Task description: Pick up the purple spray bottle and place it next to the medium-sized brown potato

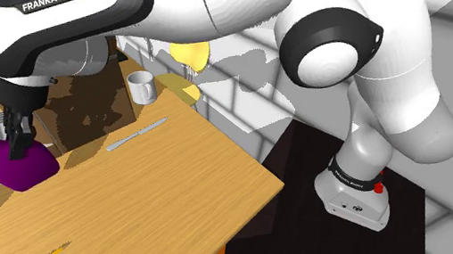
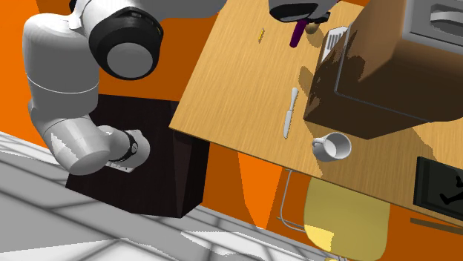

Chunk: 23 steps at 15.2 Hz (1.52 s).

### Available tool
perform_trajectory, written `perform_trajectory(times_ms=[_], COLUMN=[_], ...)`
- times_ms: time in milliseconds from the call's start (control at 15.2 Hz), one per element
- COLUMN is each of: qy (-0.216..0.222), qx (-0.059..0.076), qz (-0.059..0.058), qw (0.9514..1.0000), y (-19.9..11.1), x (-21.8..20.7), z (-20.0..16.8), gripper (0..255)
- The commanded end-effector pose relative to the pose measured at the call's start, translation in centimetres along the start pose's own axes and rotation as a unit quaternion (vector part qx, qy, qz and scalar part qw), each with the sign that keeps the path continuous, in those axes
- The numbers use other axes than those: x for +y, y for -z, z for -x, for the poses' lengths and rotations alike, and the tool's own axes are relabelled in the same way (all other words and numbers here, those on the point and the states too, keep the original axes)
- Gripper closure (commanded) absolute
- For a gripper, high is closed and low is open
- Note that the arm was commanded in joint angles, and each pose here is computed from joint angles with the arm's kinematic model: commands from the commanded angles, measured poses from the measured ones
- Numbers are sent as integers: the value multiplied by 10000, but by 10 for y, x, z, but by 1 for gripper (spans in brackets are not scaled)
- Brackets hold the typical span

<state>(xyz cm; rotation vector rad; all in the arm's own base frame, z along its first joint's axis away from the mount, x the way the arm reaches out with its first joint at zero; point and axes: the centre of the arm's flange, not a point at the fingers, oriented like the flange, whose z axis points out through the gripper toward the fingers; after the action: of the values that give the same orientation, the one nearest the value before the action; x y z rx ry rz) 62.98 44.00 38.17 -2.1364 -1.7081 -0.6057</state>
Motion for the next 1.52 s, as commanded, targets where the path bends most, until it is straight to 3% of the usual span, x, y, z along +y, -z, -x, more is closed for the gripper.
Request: perform_trajectory(times_ms=[0, 792, 1320, 1386, 1452], qy=[0, 0, 0, 0, 0], qx=[3, 3, 3, 3, 3], qz=[3, 3, 3, 3, 3], qw=[10000, 10000, 10000, 10000, 10000], y=[-10, -63, -63, -63, -63], x=[0, 0, 0, 0, 0], z=[6, 38, 38, 38, 38], gripper=[255, 255, 255, 0, 0])
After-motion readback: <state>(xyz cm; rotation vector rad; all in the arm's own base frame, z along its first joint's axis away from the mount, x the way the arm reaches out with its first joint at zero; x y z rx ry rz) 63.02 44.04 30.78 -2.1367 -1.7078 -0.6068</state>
